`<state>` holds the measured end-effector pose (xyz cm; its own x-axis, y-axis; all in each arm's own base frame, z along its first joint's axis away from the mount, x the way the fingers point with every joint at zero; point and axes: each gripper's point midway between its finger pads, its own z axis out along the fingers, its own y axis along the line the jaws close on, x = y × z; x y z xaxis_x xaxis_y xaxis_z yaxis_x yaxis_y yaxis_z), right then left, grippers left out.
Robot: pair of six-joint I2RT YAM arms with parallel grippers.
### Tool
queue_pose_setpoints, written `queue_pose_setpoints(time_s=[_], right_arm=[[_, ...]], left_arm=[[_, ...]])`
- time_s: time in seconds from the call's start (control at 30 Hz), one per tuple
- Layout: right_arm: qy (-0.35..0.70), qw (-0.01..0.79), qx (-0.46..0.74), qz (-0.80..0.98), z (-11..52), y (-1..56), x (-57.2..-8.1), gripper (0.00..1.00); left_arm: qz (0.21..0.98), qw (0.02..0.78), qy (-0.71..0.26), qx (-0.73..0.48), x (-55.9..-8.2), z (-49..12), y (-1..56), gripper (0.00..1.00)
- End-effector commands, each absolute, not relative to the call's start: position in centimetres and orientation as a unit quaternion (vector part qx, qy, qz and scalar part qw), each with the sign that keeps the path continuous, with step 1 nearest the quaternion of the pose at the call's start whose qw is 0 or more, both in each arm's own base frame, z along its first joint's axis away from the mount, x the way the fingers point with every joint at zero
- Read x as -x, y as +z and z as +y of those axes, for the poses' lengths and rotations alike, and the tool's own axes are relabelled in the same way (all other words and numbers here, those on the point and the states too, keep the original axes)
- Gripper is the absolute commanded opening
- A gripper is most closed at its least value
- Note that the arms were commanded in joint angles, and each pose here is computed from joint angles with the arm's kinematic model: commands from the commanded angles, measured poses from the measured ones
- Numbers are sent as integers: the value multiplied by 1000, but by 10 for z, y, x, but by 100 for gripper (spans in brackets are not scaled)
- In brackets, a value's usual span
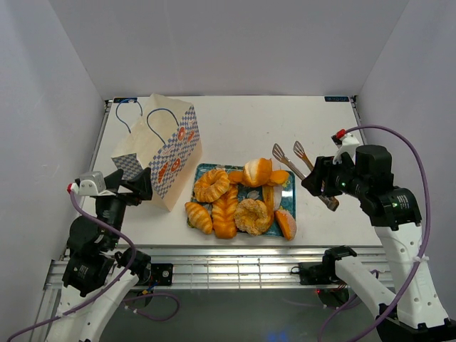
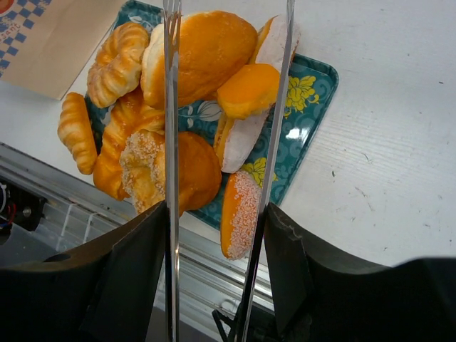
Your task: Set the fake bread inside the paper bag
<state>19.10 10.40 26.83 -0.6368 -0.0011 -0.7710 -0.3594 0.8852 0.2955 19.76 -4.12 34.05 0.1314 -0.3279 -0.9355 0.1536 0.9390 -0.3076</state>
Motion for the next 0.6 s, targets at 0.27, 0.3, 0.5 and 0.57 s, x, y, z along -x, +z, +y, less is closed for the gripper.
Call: queue_pose_setpoints(time_s=[0.27,0.3,0.5,0.57], right_arm=[[225,439,174,853,121,299,-189,59],[210,447,173,852,118,302,-193,59],[174,454,200,851,125,306,-204,59],[162,457,214,848,129,308,-206,58]], left_arm=[[656,738,-148,65,-208,-44,331,98],[657,737,-147,66,-208,-44,331,98],[660,735,-143,70,-210,-43,329,98],[660,734,-141,71,-210,-42,329,98]])
